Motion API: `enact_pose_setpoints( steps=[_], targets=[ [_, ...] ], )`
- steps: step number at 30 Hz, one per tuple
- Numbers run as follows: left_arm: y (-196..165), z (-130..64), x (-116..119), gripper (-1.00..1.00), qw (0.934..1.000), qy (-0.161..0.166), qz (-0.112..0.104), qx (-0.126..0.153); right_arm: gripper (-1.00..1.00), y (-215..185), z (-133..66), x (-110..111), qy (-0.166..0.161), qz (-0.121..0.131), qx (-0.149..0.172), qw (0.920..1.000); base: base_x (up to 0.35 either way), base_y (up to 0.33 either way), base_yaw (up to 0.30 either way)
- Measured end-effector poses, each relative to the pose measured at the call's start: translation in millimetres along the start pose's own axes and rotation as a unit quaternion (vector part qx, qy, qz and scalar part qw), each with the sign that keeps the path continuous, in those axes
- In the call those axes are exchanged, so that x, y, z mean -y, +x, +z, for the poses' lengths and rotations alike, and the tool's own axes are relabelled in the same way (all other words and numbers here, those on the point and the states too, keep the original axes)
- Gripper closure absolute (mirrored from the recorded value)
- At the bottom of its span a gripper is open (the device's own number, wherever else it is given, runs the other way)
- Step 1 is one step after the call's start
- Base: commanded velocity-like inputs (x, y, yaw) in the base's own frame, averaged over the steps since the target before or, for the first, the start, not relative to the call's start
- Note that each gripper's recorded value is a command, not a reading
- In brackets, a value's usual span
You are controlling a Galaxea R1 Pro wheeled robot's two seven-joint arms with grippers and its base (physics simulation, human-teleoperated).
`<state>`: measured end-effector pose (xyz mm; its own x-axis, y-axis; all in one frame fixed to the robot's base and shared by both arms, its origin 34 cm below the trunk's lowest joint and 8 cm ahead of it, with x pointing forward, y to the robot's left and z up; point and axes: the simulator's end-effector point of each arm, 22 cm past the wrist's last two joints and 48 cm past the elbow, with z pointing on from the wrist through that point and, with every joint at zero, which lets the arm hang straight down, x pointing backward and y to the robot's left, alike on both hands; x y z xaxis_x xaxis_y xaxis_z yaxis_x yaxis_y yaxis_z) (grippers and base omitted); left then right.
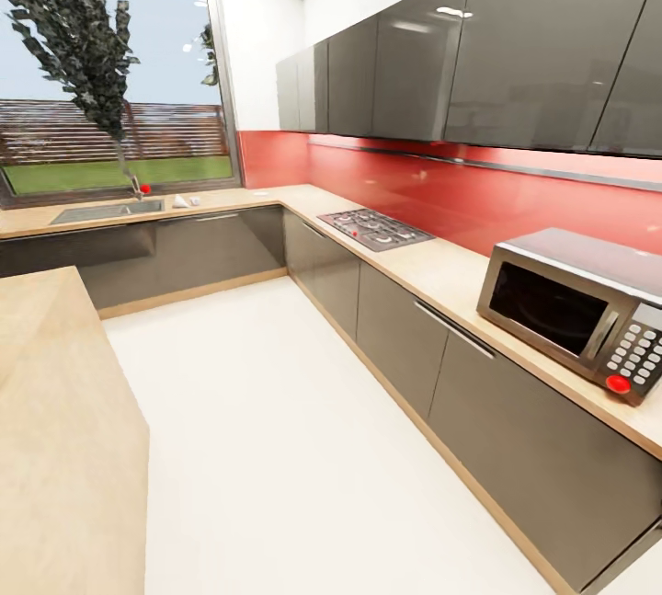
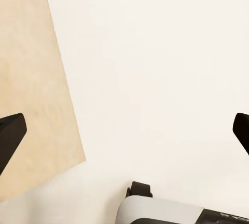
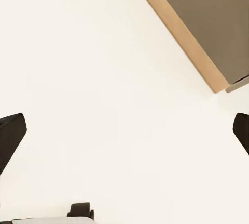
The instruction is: Set up a coffee station on the kitchen countertop: keep the coffee maker on the countertop, move the bottle of coffee from the kitchen shelf to the counter next to the coffee maker, place a paper coffee filter on top of the coffee maker, put the saucer next to the coffee maker with the coffee cup on the saucer, and place the electric kettle next to the coffee maker.
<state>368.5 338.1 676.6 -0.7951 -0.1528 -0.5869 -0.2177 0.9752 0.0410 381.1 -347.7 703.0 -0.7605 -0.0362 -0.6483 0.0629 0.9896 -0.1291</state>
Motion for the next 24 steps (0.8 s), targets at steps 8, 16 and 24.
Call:
enact_pose_setpoints(
  steps=[8,16,24],
  targets=[
    [0.5,0.0,-0.1,-1.00,1.0000,0.000,0.000,-0.001,-1.00,0.5,0.0,0.1,0.000,0.000,-0.001,1.0000,0.000,0.000,0.000],
    [3.4,0.2,0.3,-1.00,1.0000,0.000,0.002,-0.004,-1.00,3.8,0.1,0.1,0.000,0.000,-0.005,1.0000,0.001,0.000,0.000],
    [3.3,0.0,-0.3,-1.00,1.0000,0.000,0.001,-0.003,-1.00,4.1,-0.3,0.2,0.000,0.000,-0.005,1.0000,0.264,0.000,0.000]
  ],
)
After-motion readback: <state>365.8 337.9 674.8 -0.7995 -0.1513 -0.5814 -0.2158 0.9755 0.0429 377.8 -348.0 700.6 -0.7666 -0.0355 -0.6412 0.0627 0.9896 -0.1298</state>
